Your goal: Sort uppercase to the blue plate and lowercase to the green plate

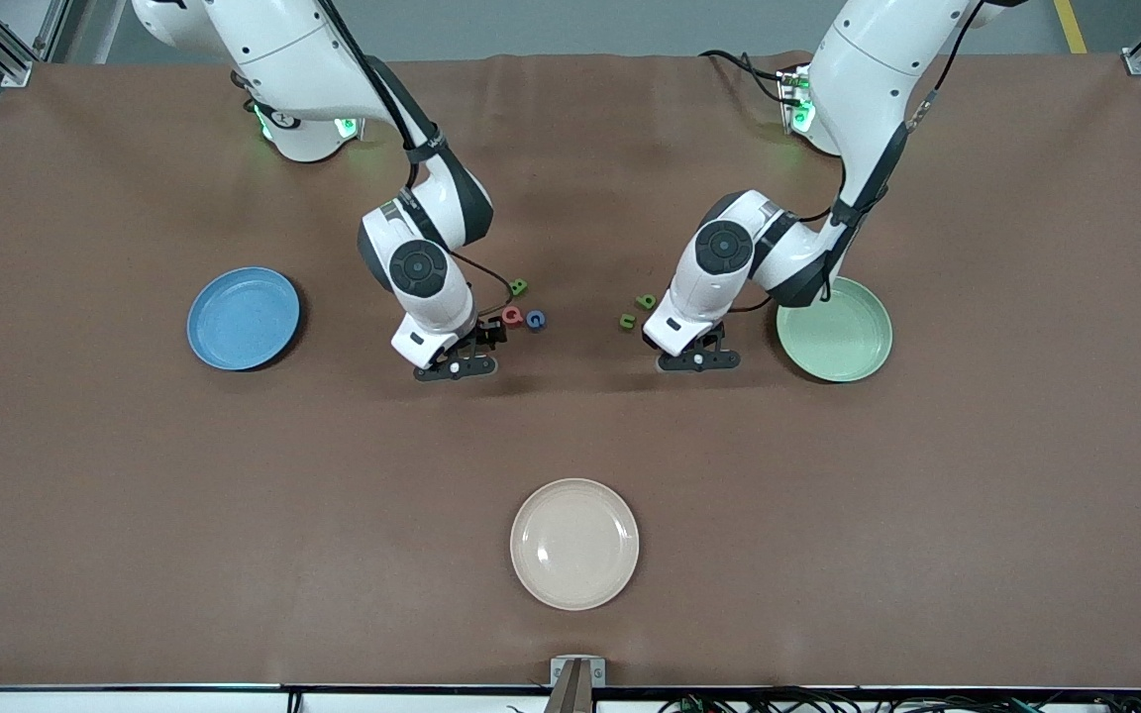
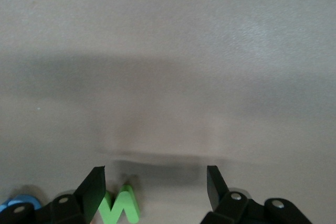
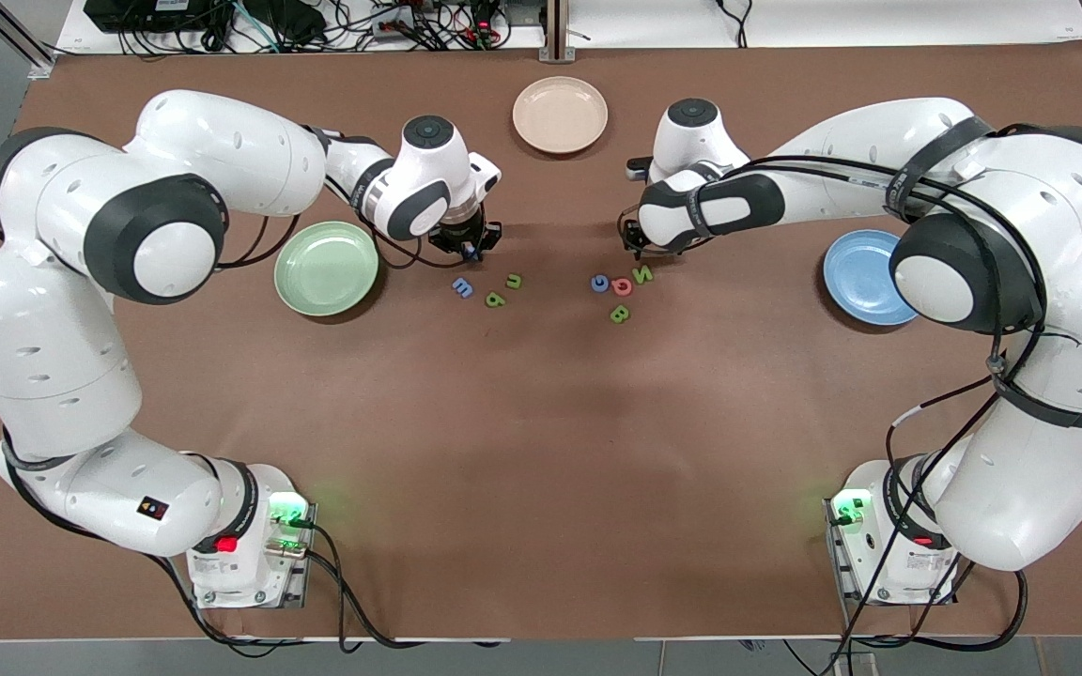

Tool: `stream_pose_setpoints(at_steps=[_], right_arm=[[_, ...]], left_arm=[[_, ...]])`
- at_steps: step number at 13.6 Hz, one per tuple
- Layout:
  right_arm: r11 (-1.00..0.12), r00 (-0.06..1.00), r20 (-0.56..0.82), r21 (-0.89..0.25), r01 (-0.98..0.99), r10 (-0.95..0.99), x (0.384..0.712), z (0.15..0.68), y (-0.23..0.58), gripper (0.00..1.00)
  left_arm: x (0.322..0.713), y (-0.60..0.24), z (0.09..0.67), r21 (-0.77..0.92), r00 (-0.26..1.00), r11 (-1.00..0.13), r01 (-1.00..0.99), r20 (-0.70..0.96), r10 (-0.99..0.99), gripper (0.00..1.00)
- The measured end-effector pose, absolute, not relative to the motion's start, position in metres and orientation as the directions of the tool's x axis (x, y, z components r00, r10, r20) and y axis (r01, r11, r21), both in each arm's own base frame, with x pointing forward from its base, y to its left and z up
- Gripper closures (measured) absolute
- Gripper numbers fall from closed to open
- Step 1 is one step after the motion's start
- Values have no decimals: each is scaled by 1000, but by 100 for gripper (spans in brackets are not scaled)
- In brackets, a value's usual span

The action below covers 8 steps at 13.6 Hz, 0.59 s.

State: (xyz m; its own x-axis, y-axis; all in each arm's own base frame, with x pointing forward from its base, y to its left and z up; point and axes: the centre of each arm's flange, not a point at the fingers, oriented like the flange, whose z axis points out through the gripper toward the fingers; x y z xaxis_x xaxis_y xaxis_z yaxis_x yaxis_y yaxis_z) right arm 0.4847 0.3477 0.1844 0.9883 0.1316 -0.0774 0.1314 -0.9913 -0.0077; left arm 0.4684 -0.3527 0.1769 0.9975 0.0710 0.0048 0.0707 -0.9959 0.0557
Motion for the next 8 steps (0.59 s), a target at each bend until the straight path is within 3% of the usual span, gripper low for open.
stream_pose_setpoints(at_steps=[8], right_arm=[[-988, 985, -83, -5, 154, 153, 475, 182, 357, 13]], left_arm=[[481, -330, 239, -21, 995, -994, 103, 8, 103, 75]])
